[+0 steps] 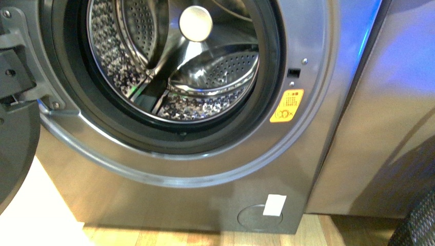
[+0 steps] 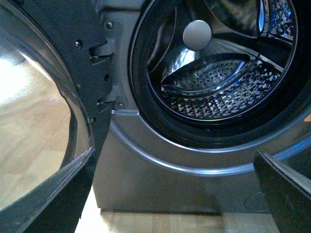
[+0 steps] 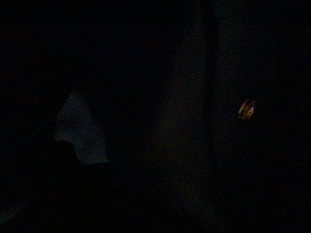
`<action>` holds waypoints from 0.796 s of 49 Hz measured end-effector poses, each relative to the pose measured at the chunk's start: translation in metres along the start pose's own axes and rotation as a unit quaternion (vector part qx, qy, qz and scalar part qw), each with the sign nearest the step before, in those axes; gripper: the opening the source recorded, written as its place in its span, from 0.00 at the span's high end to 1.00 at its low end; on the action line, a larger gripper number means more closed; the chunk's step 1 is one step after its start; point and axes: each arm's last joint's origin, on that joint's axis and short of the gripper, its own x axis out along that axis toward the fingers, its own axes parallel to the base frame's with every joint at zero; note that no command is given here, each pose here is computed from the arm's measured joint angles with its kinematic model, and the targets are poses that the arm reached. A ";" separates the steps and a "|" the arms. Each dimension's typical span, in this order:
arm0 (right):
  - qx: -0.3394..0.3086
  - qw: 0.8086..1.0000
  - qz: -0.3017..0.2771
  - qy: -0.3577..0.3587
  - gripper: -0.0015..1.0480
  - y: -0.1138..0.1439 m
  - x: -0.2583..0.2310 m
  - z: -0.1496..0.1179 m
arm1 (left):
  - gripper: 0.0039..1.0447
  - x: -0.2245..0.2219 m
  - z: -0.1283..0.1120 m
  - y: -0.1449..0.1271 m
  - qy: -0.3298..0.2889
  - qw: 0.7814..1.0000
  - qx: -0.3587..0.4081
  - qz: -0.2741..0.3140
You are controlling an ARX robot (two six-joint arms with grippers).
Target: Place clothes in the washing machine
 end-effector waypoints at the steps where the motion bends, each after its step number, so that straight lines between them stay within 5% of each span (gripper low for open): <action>1: 0.001 1.000 0.000 -0.001 0.07 0.000 0.000 0.000 | 0.06 0.000 0.000 0.000 0.000 1.000 0.000 0.000; 4: 0.001 1.000 -0.001 -0.003 0.10 -0.001 0.000 -0.001 | 0.06 0.000 0.000 0.000 0.000 1.000 0.000 0.000; 17: 0.022 0.999 -0.014 -0.034 0.61 -0.002 -0.010 0.005 | 0.06 0.000 0.000 0.000 0.000 1.000 0.000 0.000; 25: 0.040 0.997 -0.028 -0.067 0.83 0.001 -0.040 0.018 | 0.06 0.000 0.000 0.000 0.000 1.000 0.000 0.000; 39: 0.038 0.987 -0.028 -0.156 0.91 0.011 -0.110 0.050 | 0.06 0.000 0.000 0.000 0.000 1.000 0.000 0.000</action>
